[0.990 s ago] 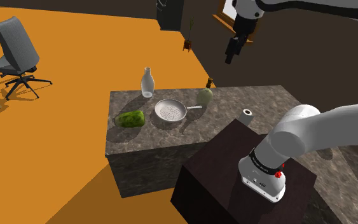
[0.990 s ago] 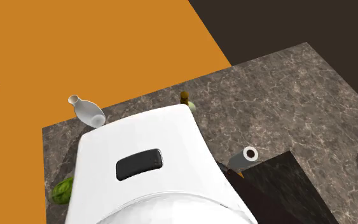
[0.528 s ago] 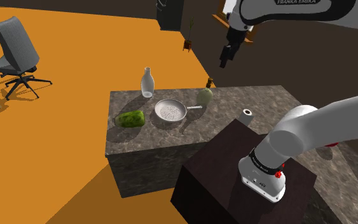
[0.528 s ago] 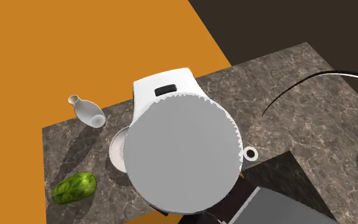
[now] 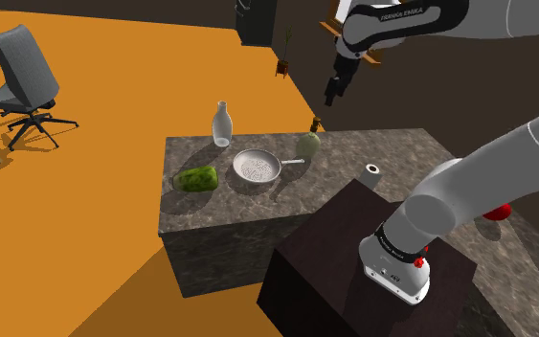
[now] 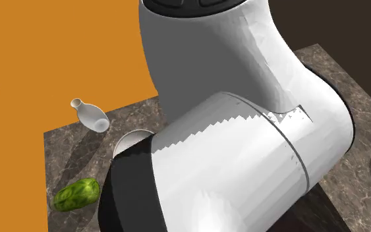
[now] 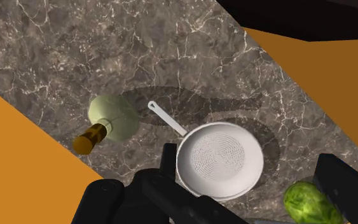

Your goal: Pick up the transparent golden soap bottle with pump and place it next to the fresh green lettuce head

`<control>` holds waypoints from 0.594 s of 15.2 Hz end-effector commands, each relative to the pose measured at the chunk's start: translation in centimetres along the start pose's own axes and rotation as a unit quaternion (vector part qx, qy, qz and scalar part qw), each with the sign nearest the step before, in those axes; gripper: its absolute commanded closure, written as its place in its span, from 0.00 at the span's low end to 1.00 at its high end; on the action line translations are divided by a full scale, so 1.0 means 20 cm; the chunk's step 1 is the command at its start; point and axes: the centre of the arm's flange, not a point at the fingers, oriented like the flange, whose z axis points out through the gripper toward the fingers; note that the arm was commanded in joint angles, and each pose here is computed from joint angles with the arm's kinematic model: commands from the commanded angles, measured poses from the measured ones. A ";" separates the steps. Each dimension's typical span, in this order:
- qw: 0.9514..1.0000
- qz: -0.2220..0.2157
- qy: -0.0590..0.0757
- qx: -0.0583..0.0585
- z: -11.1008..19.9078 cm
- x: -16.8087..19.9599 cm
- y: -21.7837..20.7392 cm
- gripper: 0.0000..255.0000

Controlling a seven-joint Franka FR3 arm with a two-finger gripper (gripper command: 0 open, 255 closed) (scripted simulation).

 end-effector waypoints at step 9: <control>1.000 0.012 0.000 0.019 0.45 0.23 0.46 0.00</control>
